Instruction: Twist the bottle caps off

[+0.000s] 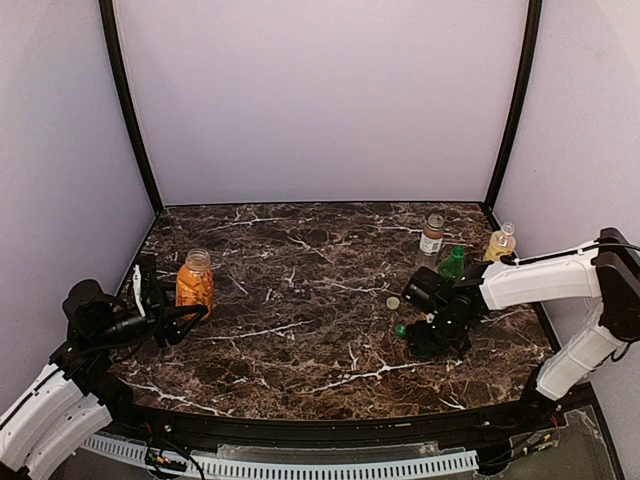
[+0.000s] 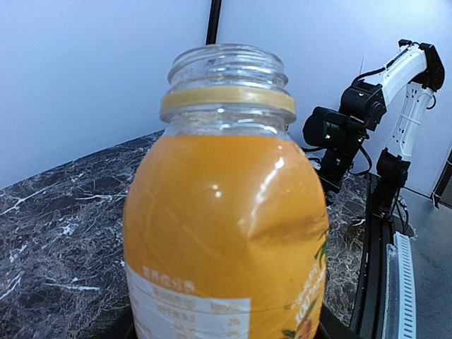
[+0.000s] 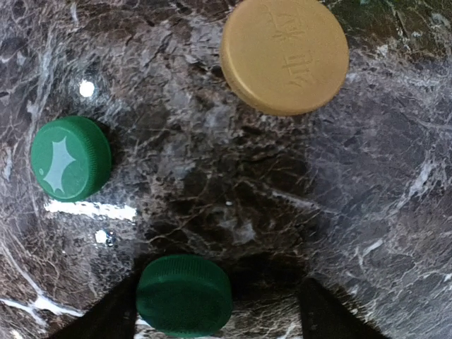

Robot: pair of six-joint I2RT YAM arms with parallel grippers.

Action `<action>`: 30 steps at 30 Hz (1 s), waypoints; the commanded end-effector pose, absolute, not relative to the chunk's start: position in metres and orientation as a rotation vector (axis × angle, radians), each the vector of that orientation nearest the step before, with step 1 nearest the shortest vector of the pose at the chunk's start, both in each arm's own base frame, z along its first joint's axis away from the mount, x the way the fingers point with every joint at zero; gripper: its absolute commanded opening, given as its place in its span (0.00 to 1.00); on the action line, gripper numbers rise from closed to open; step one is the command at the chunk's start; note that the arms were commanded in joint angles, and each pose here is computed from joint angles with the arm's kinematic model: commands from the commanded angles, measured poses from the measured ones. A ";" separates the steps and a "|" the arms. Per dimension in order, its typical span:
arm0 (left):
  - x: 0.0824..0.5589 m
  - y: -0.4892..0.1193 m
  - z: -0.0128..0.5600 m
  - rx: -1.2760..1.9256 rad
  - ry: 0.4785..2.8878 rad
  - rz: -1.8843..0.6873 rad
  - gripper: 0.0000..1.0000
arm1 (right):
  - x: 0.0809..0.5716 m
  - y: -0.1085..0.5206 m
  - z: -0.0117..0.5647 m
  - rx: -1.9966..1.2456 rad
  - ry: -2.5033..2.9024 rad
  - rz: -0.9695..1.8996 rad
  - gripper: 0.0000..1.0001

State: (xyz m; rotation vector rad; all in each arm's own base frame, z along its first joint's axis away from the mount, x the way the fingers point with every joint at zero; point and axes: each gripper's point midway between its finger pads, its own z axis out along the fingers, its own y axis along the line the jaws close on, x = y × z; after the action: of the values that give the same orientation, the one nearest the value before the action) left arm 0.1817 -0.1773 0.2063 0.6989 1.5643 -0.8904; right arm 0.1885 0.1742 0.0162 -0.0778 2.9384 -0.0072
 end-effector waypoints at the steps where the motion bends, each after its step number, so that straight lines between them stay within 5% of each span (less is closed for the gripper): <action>1: 0.178 -0.177 0.212 0.717 1.509 -0.890 0.01 | 0.179 0.172 0.020 -0.133 3.012 -0.088 0.98; 6: 0.170 -0.181 0.217 0.746 1.476 -0.936 0.01 | 0.187 0.216 0.088 -0.409 2.911 -0.037 0.99; 14: 0.155 -0.187 0.224 0.804 1.416 -1.006 0.01 | 0.165 0.443 0.265 -1.238 2.125 0.716 0.97; 19: 0.152 -0.187 0.226 0.822 1.403 -1.010 0.01 | 0.147 0.541 0.351 -1.300 1.607 1.132 0.97; 30: 0.153 -0.186 0.226 0.815 1.400 -0.995 0.01 | 0.155 0.604 0.362 -1.136 1.447 1.379 0.95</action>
State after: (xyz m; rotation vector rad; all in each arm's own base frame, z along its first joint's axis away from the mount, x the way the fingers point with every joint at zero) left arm 0.1543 -0.1863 0.2241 0.8113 1.4234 -0.9972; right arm 0.1588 0.5893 0.3190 -1.2081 1.6238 1.2457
